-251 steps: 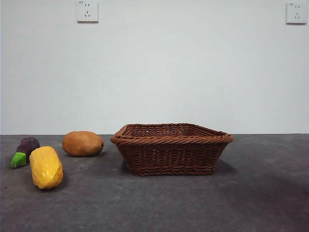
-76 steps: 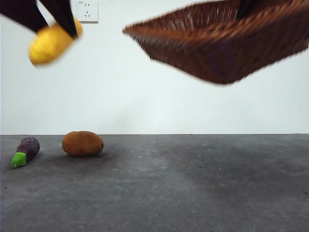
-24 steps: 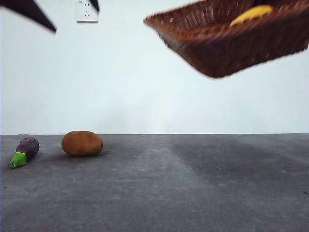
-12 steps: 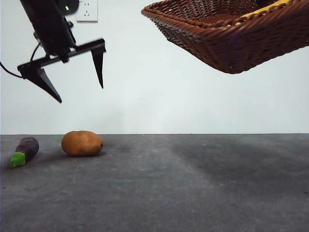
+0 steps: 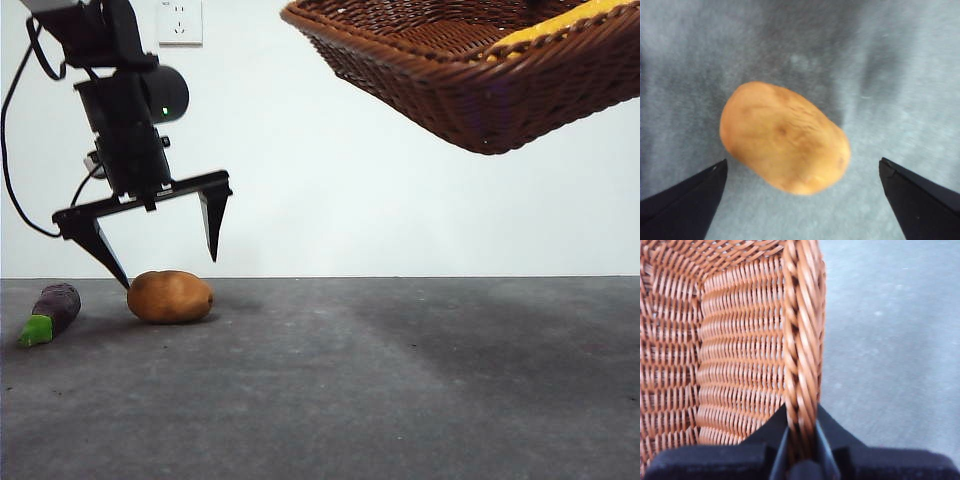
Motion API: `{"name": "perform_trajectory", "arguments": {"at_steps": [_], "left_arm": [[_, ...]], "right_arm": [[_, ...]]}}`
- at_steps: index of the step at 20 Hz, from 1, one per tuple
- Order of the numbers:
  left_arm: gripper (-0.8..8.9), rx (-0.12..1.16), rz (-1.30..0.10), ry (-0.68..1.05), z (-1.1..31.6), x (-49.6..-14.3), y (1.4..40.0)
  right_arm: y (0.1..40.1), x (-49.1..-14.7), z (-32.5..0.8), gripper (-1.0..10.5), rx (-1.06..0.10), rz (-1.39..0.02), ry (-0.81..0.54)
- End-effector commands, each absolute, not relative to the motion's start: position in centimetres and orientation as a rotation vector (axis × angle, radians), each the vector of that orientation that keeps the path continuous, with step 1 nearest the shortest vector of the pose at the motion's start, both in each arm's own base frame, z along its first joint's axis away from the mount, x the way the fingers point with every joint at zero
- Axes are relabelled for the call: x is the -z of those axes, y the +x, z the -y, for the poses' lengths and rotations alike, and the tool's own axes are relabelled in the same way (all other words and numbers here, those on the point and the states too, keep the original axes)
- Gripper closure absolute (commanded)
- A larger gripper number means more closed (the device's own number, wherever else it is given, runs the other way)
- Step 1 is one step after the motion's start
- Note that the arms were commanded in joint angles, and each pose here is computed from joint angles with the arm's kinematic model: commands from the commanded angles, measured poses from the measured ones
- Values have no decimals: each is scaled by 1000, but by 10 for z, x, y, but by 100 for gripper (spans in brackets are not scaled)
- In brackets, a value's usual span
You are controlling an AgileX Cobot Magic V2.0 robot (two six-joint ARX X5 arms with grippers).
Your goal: Help me put the vegetables on the table into the basket
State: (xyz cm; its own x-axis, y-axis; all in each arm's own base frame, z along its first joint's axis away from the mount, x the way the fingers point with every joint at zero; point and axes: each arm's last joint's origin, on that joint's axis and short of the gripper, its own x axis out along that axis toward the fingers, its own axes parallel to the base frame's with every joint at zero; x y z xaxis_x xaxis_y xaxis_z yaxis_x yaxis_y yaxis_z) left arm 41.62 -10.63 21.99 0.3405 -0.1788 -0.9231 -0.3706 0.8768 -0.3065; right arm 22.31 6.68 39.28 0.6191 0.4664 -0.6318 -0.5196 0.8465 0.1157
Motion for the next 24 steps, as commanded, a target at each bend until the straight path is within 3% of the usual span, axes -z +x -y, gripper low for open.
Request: {"name": "perform_trajectory", "arguments": {"at_steps": [1, 9, 10, 13, 14, 19, 24], "left_arm": [[307, -156, -1231, -535, 106, -210, 421], [316, -186, -1228, -563, 104, -192, 431], [354, -183, -1229, -560, 104, -192, 431], [751, -139, -1223, -524, 105, -192, 432], [831, -127, -1226, -511, 105, -192, 432], [821, -60, -1235, -464, 106, -193, 431], [822, 154, -1137, -288, 104, -231, 422]], "right_arm": [[222, -397, -67, 959, -587, -670, -88], [222, -398, -68, 959, -615, -666, -90], [222, -398, -68, 959, -615, -665, -89], [223, -398, -68, 959, -615, -661, -89], [223, -398, -68, 959, -615, -662, -89], [223, -397, -68, 959, -612, -670, -85], [226, -394, -69, 959, -599, -699, -59]]}}
